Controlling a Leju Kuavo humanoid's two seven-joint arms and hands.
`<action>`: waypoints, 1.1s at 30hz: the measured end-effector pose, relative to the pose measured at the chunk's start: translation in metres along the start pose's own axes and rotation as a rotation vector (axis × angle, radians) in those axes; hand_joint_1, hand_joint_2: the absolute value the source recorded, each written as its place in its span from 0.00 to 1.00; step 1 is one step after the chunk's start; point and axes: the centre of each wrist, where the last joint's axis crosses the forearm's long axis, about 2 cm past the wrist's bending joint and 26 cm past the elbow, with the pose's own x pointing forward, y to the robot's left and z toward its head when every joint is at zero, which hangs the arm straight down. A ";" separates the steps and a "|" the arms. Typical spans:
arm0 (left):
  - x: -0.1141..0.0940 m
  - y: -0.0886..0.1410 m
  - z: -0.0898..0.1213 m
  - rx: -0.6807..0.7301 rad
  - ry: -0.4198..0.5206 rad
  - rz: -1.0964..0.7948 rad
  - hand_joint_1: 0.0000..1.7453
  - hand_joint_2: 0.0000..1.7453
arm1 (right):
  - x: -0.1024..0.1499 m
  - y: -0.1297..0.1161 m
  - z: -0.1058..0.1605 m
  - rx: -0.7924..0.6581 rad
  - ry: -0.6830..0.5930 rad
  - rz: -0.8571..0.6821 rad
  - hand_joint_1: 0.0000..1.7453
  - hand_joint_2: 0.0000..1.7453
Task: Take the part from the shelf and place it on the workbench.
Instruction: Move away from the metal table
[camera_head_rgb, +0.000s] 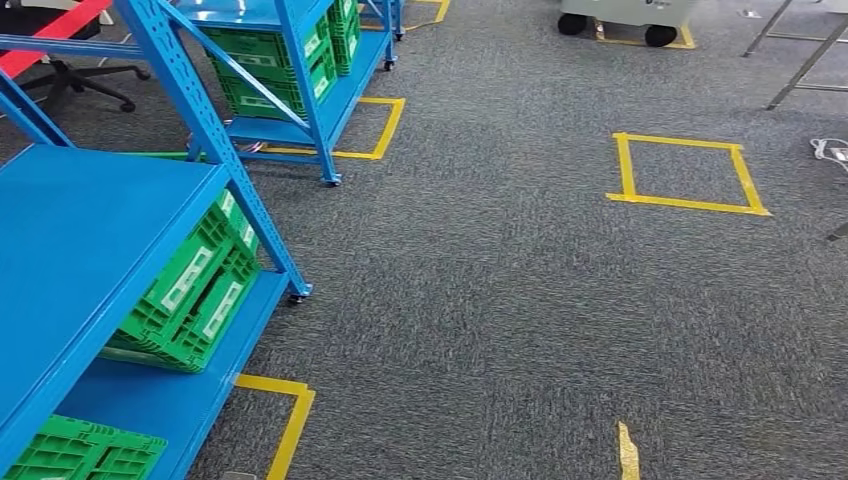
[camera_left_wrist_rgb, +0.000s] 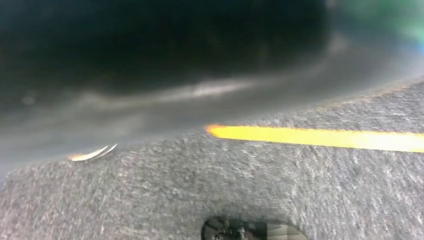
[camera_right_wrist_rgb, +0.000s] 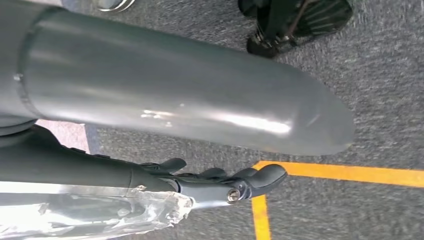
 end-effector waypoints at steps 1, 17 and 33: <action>0.000 -0.001 0.000 -0.001 0.000 0.000 0.00 0.00 | 0.000 0.000 0.000 -0.001 0.000 0.000 0.00 0.00; 0.000 0.003 -0.001 0.007 0.000 -0.006 0.00 0.00 | 0.001 0.004 0.001 0.008 -0.001 0.000 0.00 0.00; -0.001 0.002 0.000 0.010 0.003 -0.014 0.00 0.00 | 0.000 0.004 0.002 0.004 0.001 -0.003 0.00 0.00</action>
